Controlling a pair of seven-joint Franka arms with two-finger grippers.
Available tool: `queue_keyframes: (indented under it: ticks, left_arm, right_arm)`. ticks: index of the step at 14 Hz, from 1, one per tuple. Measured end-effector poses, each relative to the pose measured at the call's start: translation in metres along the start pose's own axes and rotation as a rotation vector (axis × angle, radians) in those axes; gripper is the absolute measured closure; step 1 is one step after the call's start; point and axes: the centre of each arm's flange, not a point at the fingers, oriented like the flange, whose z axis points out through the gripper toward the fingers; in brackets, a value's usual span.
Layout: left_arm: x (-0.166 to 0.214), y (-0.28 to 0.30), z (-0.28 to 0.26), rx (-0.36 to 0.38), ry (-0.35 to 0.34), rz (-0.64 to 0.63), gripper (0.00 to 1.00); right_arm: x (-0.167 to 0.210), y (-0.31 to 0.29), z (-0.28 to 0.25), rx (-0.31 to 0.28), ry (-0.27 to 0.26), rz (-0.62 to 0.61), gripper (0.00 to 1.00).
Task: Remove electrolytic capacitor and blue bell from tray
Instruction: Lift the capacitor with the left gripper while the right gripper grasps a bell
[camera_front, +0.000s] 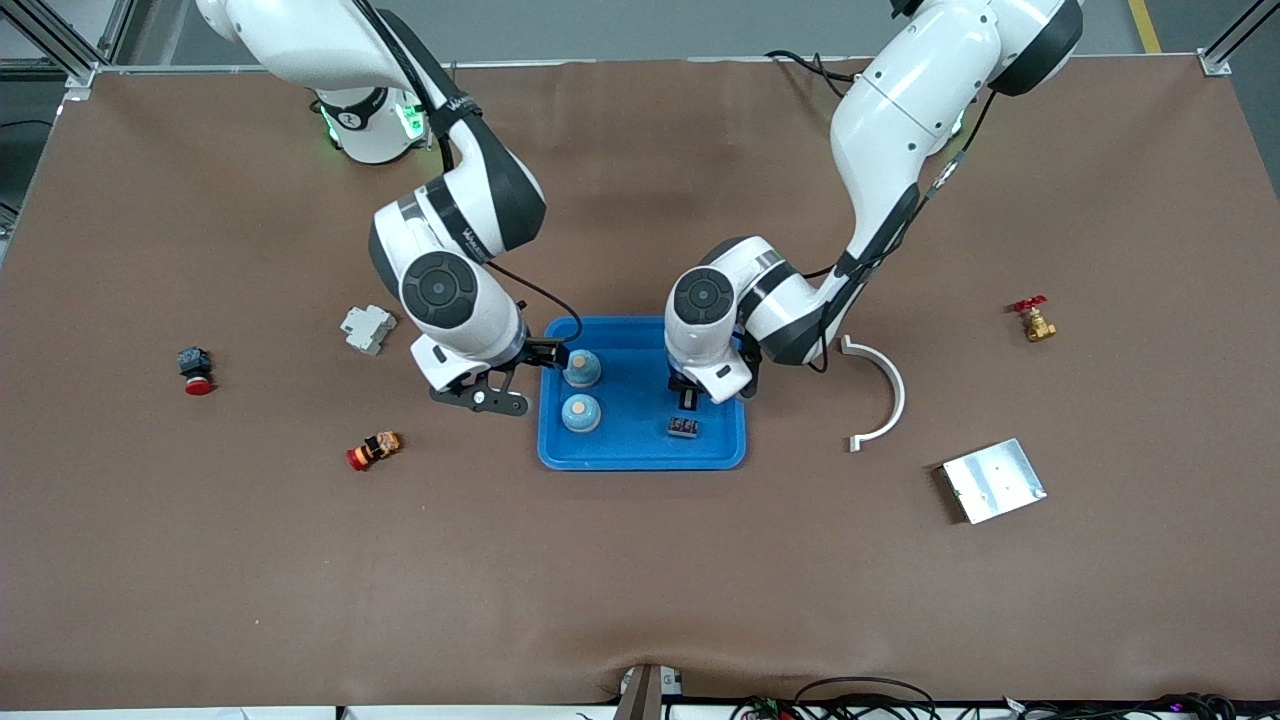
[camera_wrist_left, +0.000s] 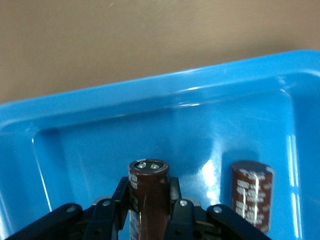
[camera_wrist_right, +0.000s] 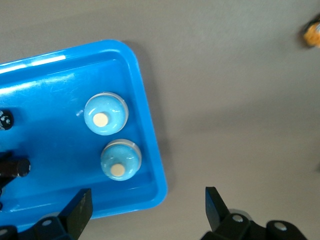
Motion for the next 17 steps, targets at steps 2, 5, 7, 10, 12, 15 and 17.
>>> queue_keyframes:
  ticks: [2, 5, 7, 10, 12, 15, 17]
  left_arm:
    - [-0.001, 0.004, -0.021, -0.021, 0.002, 0.098, 0.65]
    - [0.001, 0.005, -0.056, -0.039, 0.021, 0.235, 0.65]
    - [0.008, 0.004, -0.075, -0.042, 0.038, 0.422, 0.65]
    - [0.046, 0.005, -0.093, -0.027, 0.061, 0.709, 0.65]
    - [0.088, 0.013, -0.096, -0.012, 0.051, 0.845, 0.65]
    - [0.147, 0.026, -0.098, -0.007, 0.008, 0.996, 0.65]
    - [0.174, 0.030, -0.099, -0.003, 0.004, 1.090, 0.65]
  right_arm:
    - [-0.002, -0.011, 0.016, 0.013, 0.014, 0.040, 0.00]
    - [-0.002, -0.020, 0.044, 0.024, 0.030, 0.080, 0.00]
    - [-0.004, -0.023, 0.057, 0.017, 0.024, 0.092, 0.00]
    - [-0.018, -0.038, 0.076, 0.007, 0.021, 0.104, 0.00]
    - [-0.024, -0.046, 0.089, 0.003, 0.021, 0.118, 0.00]
    - [-0.023, -0.050, 0.106, 0.018, 0.033, 0.200, 0.00]
    - [-0.022, -0.051, 0.114, 0.026, 0.039, 0.243, 0.00]
